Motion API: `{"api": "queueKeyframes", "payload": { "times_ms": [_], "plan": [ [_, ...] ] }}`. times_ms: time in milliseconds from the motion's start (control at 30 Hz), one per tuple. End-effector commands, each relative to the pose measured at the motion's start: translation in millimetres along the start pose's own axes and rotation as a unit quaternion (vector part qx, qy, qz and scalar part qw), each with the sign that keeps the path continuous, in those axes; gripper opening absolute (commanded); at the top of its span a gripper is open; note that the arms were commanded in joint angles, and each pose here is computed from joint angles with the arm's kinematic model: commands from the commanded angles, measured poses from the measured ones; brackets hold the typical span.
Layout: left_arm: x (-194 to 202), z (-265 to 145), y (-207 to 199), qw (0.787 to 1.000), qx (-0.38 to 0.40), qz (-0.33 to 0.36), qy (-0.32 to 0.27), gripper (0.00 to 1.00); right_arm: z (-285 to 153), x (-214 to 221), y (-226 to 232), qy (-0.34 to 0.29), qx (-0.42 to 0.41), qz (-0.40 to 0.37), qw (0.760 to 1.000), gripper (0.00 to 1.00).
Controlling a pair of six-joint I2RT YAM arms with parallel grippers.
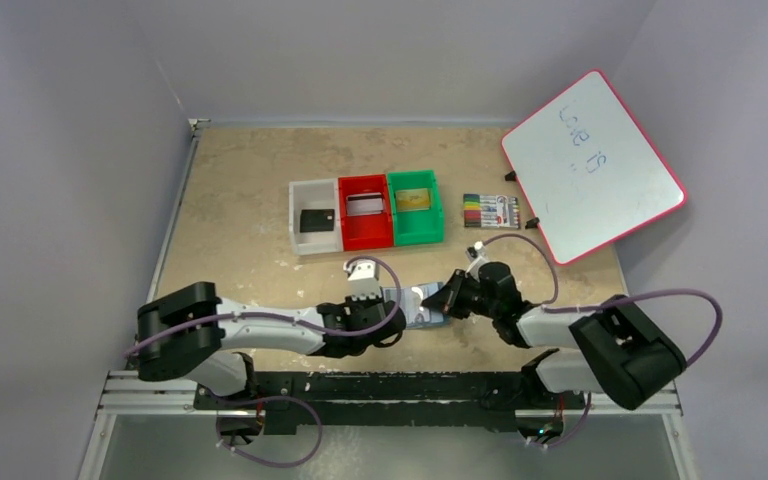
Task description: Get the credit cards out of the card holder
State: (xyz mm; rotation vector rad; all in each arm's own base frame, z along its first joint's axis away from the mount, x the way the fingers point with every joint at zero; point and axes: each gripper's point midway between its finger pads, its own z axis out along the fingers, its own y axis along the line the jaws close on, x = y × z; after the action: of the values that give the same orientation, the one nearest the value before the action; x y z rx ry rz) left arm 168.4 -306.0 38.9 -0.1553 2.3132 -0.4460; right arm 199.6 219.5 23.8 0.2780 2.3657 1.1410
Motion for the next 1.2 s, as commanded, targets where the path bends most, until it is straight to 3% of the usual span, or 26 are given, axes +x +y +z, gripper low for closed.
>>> {"api": "queueKeyframes", "payload": {
  "times_ms": [0, 367, 700, 1167],
  "plan": [
    [-37.8, -21.9, 10.7, 0.998, -0.012, -0.025, -0.059, 0.12, 12.7, -0.4, 9.2, 0.006, -0.018, -0.007, 1.000, 0.00],
    [-54.6, -39.8, 18.8, 0.996, -0.003, -0.040, -0.075, 0.13, 52.3, 23.7, 42.9, 0.040, -0.052, -0.004, 0.998, 0.00],
    [-28.1, -20.1, 18.0, 0.998, 0.002, -0.044, -0.051, 0.13, 40.3, 21.1, 32.0, 0.040, -0.007, -0.019, 0.999, 0.00],
    [-12.5, -6.5, 6.3, 0.999, 0.021, -0.027, -0.032, 0.14, 21.3, 4.7, 47.6, 0.030, -0.019, -0.041, 0.999, 0.00]
  ]
}}
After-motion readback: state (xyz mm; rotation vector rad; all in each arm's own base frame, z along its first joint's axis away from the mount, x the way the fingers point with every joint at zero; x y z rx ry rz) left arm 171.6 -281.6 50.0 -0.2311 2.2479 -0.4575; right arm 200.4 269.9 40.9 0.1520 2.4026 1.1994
